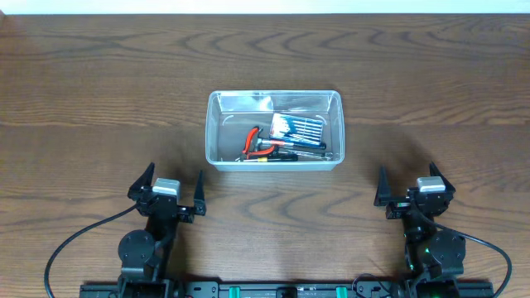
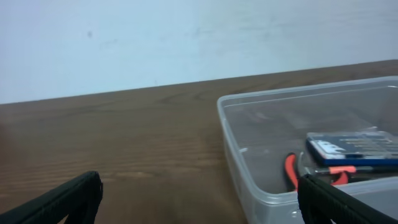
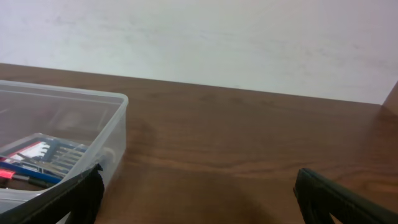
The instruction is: Pack container
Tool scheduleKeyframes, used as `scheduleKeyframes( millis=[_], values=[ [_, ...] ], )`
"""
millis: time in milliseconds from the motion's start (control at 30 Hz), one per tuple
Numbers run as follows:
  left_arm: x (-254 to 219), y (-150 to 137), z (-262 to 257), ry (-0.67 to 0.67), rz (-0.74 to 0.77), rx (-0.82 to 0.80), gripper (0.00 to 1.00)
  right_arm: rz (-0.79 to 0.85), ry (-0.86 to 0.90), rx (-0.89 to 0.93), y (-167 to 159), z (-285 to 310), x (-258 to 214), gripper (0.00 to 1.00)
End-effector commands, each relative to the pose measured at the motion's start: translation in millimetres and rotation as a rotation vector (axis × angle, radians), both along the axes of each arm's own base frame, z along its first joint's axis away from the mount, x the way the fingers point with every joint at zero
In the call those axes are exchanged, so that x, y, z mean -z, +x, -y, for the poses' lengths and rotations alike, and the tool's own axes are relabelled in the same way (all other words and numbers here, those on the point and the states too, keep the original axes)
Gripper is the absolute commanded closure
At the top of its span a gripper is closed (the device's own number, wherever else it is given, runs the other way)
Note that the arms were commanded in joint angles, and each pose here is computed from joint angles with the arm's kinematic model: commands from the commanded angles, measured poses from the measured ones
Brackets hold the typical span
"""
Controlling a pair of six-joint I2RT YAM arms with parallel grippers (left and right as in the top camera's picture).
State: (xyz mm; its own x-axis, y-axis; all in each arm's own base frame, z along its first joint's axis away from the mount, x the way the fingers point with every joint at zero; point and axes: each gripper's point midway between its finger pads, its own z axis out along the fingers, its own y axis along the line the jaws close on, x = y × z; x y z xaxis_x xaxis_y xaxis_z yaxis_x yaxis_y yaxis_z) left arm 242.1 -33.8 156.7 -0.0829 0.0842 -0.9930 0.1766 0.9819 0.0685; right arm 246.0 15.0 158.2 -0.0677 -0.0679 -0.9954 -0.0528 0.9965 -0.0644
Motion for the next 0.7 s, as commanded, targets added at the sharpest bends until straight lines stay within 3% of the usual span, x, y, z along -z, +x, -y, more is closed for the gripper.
scheduleKeyframes(
  millis=[0, 667],
  values=[
    [14.2, -3.2, 13.1, 0.007, -0.033, 0.088, 0.02, 0.001, 0.012, 0.018, -0.1, 3.5, 0.4, 0.01],
    [13.5, -3.6, 15.0, -0.039, -0.040, 0.096, 0.02, 0.001, 0.012, 0.018, -0.1, 3.5, 0.4, 0.01]
  ],
)
